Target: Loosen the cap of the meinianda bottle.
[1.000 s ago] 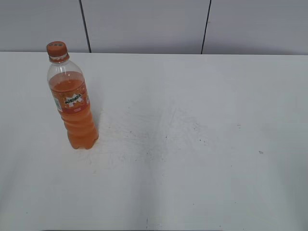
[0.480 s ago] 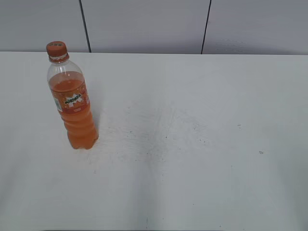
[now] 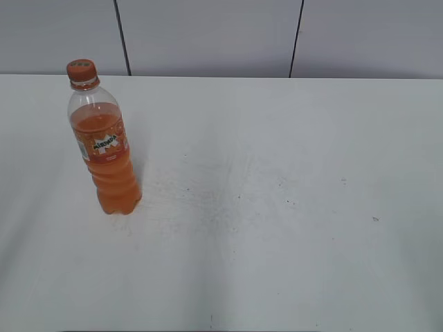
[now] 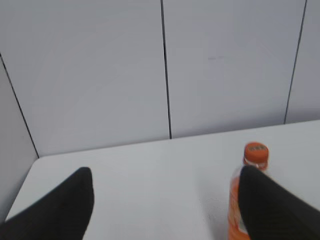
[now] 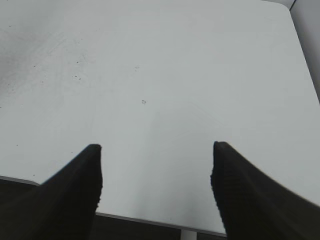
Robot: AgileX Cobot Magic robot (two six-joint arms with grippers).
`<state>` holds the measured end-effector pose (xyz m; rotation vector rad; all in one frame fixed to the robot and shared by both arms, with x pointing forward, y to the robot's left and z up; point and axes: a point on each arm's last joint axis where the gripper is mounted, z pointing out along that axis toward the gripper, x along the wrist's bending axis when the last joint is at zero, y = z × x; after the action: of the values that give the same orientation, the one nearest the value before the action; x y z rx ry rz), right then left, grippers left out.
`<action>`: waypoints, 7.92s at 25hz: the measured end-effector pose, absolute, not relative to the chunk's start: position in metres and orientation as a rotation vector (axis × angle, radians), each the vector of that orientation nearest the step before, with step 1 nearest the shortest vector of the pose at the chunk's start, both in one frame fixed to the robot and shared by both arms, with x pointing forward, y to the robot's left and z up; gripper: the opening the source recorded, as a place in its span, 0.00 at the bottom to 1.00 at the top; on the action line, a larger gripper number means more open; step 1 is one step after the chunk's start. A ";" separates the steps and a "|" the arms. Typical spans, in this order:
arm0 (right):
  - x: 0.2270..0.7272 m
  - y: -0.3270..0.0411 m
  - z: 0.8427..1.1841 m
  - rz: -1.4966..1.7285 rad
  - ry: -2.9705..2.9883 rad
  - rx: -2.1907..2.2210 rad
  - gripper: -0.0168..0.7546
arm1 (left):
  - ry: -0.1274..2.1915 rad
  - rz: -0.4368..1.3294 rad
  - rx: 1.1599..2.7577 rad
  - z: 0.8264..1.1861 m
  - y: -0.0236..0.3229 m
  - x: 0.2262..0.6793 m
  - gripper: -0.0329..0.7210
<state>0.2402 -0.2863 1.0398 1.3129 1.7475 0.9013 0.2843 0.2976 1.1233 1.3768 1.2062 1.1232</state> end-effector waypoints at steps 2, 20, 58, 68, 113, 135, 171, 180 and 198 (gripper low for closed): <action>0.240 -0.286 1.040 0.901 1.748 1.313 0.69 | 1.176 1.150 1.346 1.130 0.296 0.307 0.76; 0.240 -0.286 1.040 0.901 1.748 1.313 0.69 | 0.876 1.078 1.434 1.019 0.268 0.391 0.76; 0.240 -0.286 1.040 0.900 1.748 1.313 0.69 | 0.600 0.456 1.701 0.916 0.262 0.507 0.89; 0.240 -0.286 1.040 0.900 1.748 1.313 0.69 | 0.491 0.342 1.752 0.891 0.245 0.542 0.83; 0.240 -0.286 1.040 0.900 1.748 1.313 0.69 | 0.155 0.081 1.747 0.889 0.088 0.564 0.60; 0.240 -0.286 1.040 0.900 1.748 1.313 0.69 | 0.116 0.058 1.767 0.885 0.086 0.562 0.60; 0.417 -0.294 1.117 0.739 1.957 1.730 0.63 | 0.106 0.052 1.763 0.885 0.086 0.562 0.60; 0.500 -0.298 1.125 0.661 2.061 1.774 0.62 | 0.106 0.052 1.762 0.886 0.086 0.562 0.60; 0.553 -0.187 1.146 0.749 2.068 2.180 0.61 | 0.108 0.052 1.761 0.886 0.086 0.562 0.60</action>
<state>0.5526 -0.1867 1.1455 2.1799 2.0680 0.7490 0.5617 0.0860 0.8856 1.7612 0.1084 0.0523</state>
